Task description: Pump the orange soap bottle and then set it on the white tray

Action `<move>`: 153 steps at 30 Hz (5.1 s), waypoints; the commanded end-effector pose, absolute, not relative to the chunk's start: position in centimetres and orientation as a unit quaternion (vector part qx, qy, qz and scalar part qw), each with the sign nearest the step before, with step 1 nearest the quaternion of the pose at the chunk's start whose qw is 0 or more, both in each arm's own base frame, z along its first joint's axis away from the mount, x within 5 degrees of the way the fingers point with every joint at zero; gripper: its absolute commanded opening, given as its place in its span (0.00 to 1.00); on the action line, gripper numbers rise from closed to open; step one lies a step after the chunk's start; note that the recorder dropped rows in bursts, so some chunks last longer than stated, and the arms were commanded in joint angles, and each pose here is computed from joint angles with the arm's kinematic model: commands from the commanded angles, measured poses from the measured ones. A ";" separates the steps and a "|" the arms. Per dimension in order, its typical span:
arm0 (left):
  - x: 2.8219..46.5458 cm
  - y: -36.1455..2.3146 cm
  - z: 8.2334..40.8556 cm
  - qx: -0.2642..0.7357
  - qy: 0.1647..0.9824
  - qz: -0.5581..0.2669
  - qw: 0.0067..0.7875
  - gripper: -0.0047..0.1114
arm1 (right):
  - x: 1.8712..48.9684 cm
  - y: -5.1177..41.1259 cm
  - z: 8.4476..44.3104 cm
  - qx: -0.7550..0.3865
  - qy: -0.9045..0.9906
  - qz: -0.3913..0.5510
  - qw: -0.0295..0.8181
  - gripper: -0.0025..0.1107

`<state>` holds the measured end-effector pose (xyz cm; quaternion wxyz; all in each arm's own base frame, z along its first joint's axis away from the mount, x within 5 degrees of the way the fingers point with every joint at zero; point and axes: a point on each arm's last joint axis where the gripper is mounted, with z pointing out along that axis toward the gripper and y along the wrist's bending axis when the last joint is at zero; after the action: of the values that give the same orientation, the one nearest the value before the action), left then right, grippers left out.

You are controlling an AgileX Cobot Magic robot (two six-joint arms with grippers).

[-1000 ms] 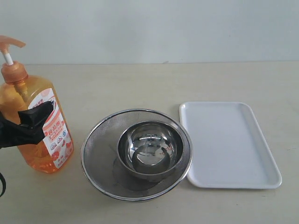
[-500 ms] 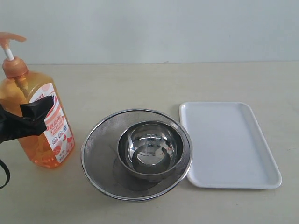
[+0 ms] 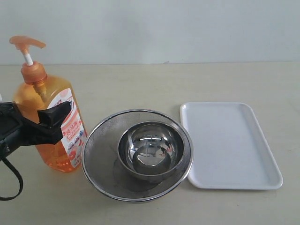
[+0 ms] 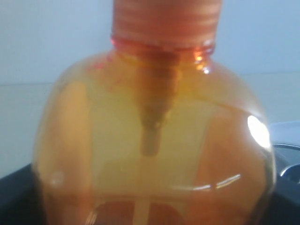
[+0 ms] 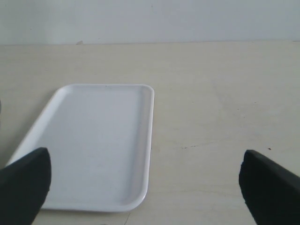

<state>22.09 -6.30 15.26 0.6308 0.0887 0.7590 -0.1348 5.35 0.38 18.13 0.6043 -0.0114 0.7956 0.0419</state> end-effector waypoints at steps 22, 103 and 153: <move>22.0 -5.9 15.5 0.091 0.748 -0.098 0.650 0.08 | 5.3 0.4 18.2 -0.011 0.791 0.041 0.610 0.95; 22.0 -6.0 15.5 0.096 0.747 -0.100 0.650 0.08 | 25.2 19.0 23.4 -0.226 0.841 0.431 0.236 0.05; 22.0 -6.0 15.5 0.095 0.746 -0.100 0.652 0.08 | 26.2 27.6 16.2 -0.277 0.871 0.344 0.215 0.05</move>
<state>21.99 -5.90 15.16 0.6367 0.0940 0.7589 -0.0993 26.14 27.37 16.13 0.2152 -0.2735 0.8737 0.3398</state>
